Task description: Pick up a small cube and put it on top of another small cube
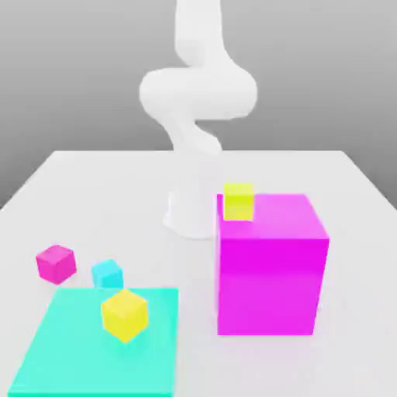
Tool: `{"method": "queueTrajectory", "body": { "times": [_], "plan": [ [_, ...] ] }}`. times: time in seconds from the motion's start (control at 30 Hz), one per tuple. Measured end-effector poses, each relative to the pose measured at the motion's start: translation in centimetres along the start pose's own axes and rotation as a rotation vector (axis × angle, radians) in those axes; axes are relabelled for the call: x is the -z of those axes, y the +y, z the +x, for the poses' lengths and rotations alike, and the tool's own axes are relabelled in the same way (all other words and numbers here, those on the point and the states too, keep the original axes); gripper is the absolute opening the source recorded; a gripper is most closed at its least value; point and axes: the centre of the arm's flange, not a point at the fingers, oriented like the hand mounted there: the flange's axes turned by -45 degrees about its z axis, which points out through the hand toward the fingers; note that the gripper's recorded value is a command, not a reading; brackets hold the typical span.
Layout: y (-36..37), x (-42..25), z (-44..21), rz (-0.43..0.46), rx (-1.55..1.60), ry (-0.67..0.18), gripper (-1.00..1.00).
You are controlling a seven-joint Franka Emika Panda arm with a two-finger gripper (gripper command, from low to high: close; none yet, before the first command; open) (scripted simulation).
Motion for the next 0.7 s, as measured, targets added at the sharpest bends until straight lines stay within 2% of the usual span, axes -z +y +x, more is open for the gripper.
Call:
{"method": "queueTrajectory", "body": {
  "times": [0.17, 0.37, 0.5, 0.6, 0.7],
  "plan": [
    [9.8, -11.3, -5.6, -0.052, -0.098, -0.175, 0.0],
    [19.7, -20.4, -17.7, -0.109, -0.223, -0.383, 0.0],
    [24.9, -23.7, -29.2, -0.149, -0.322, -0.54, 0.0],
    [27.6, -23.7, -38.9, -0.184, -0.419, -0.657, 0.0],
    [28.2, -24.0, -42.5, -0.196, -0.443, -0.695, 0.0]
  ]
}}
